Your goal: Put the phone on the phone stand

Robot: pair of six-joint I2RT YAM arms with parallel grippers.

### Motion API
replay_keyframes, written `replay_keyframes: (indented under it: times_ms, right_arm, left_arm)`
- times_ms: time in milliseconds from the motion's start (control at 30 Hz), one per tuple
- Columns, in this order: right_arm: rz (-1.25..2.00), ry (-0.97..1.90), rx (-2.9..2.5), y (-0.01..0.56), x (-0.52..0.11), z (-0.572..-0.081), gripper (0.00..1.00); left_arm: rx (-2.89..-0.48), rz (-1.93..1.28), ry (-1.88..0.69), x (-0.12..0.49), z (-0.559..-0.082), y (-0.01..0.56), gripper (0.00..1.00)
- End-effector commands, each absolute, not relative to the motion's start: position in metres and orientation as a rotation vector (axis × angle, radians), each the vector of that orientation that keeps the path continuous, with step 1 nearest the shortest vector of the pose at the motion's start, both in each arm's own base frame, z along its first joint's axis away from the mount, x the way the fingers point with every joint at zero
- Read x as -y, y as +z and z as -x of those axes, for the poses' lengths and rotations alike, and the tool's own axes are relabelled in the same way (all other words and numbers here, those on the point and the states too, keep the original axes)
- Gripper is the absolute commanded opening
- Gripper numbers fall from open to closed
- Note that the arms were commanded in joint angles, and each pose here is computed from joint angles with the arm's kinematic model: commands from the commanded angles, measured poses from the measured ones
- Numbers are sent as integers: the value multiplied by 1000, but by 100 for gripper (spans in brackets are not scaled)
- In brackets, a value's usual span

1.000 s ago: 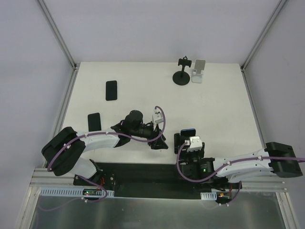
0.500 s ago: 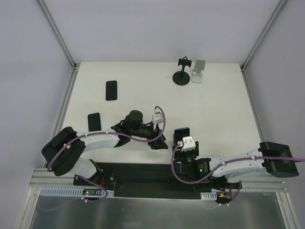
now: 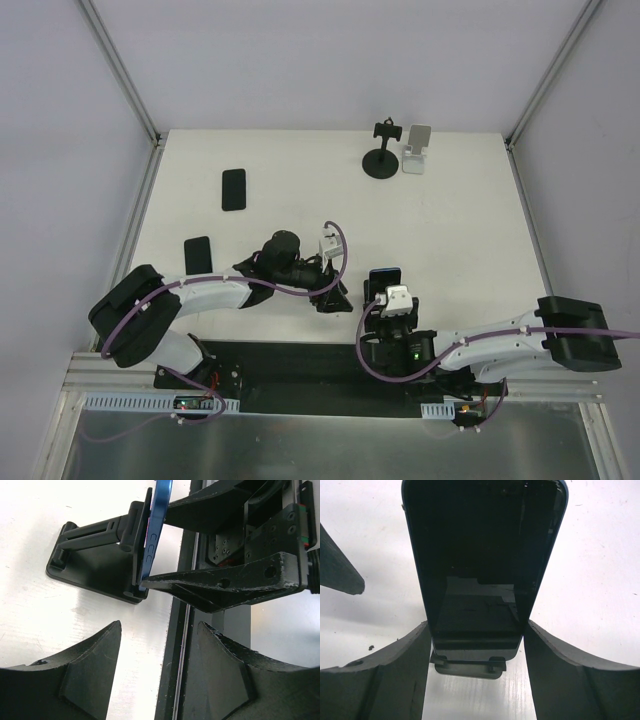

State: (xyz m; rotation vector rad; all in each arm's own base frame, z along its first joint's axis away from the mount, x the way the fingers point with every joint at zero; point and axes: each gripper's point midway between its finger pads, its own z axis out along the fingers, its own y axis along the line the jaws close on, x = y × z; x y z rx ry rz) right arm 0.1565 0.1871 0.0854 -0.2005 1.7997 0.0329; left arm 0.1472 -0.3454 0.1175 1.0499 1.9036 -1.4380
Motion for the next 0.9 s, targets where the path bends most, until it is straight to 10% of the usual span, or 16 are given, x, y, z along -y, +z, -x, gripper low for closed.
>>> replay_keyframes:
  times_ms: [0,867]
  right_arm:
    - [98,51,-1750,102,-187,-162,6]
    - [91,38,-1780,96,-191,-165,14]
  left_arm:
    - [-1830,-1054,-1453,350,-153,130,62]
    - [-1830,-1064,-1466,352,-153,130,66]
